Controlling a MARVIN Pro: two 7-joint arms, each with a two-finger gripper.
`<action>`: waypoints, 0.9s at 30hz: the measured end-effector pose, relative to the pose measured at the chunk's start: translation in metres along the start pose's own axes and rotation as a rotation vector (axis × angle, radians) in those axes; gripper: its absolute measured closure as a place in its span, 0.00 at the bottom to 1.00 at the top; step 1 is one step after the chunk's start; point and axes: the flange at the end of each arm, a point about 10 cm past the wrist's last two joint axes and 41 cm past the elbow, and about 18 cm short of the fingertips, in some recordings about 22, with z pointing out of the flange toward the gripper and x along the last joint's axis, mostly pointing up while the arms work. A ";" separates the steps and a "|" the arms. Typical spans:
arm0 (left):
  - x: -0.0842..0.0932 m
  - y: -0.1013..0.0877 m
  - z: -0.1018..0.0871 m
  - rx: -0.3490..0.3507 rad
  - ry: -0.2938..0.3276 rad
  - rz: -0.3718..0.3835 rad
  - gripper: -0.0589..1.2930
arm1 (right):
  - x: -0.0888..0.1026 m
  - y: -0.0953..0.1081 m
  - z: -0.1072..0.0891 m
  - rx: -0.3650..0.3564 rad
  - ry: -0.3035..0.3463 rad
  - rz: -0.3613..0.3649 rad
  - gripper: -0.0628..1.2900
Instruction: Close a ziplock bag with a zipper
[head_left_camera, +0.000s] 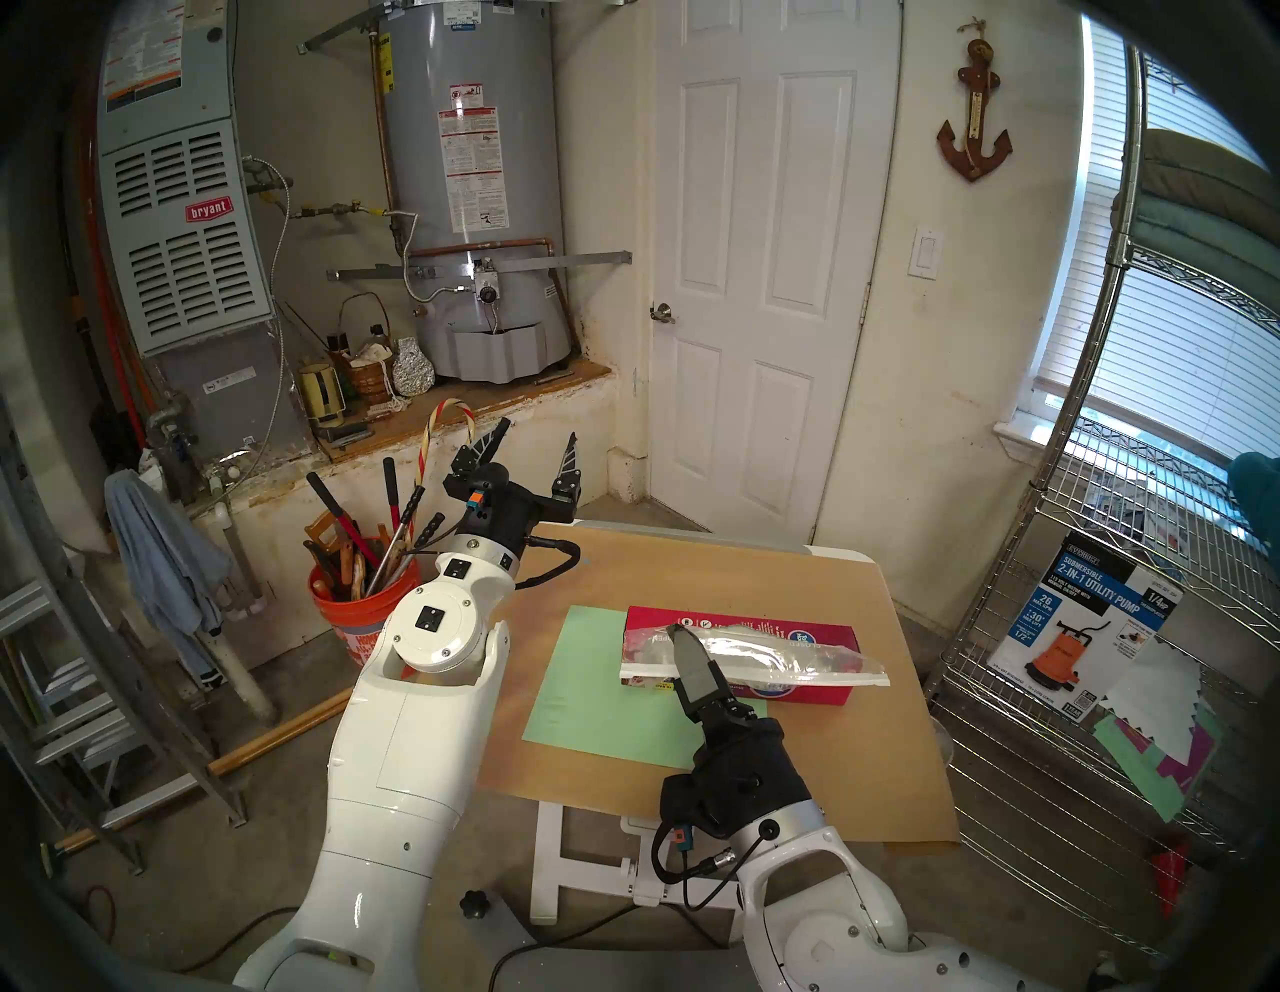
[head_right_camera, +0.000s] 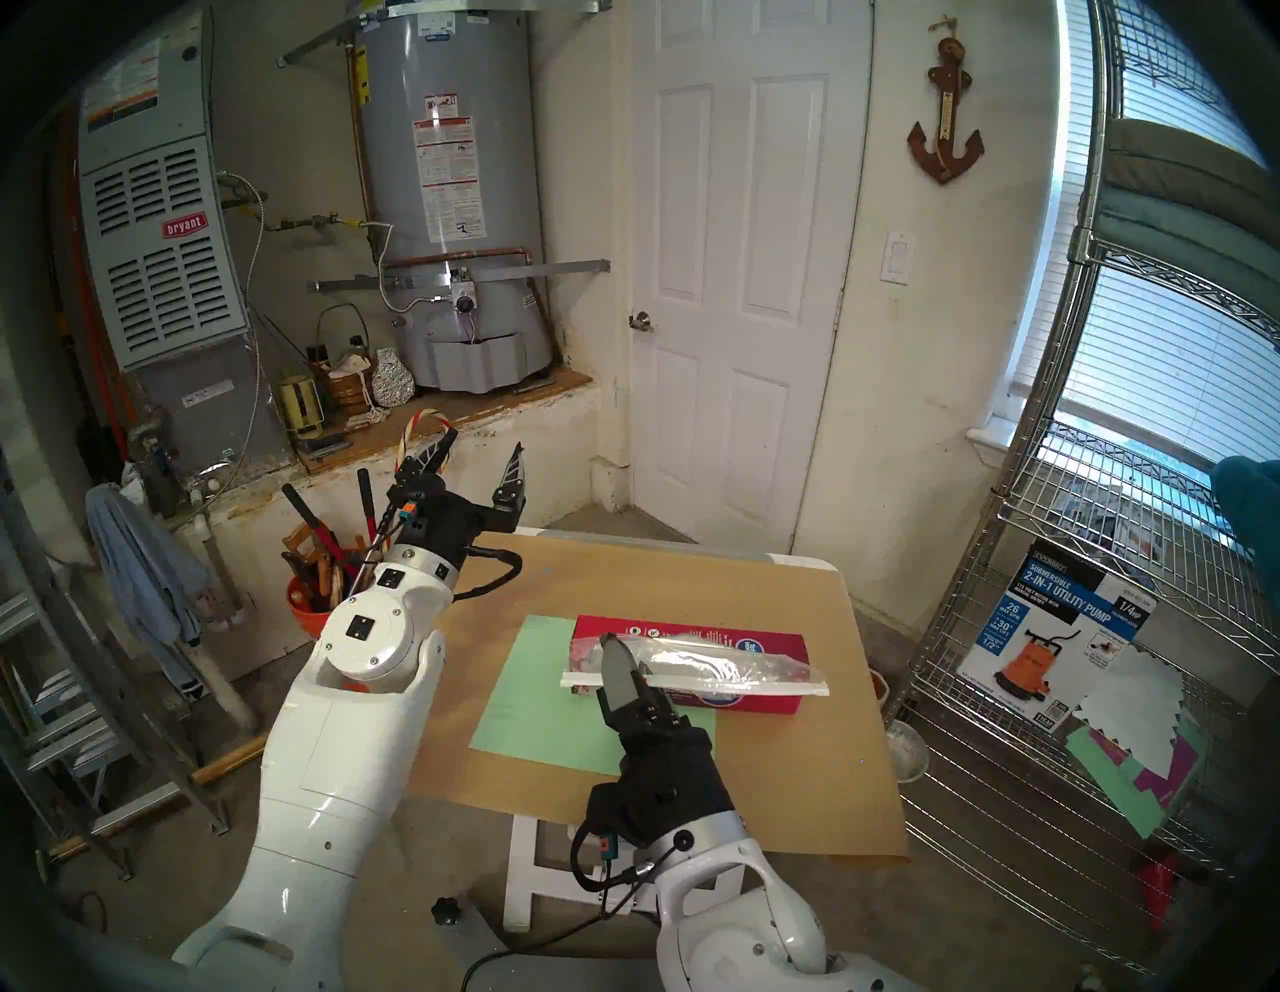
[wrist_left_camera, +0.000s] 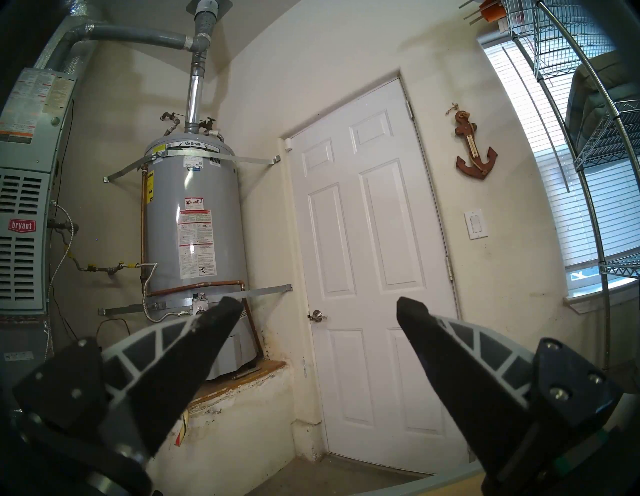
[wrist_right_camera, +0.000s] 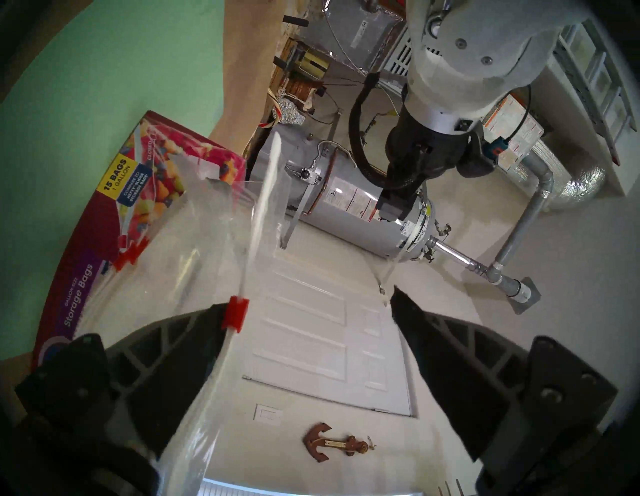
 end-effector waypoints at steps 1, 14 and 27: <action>0.000 0.000 0.000 0.000 0.000 0.000 0.02 | -0.002 0.001 0.002 0.010 0.010 0.004 0.06; 0.000 0.000 0.000 0.000 0.000 0.000 0.02 | -0.039 0.027 0.039 0.082 0.083 0.041 0.06; 0.000 0.000 0.000 0.000 -0.001 0.000 0.02 | -0.059 0.051 0.068 0.221 0.194 0.137 0.06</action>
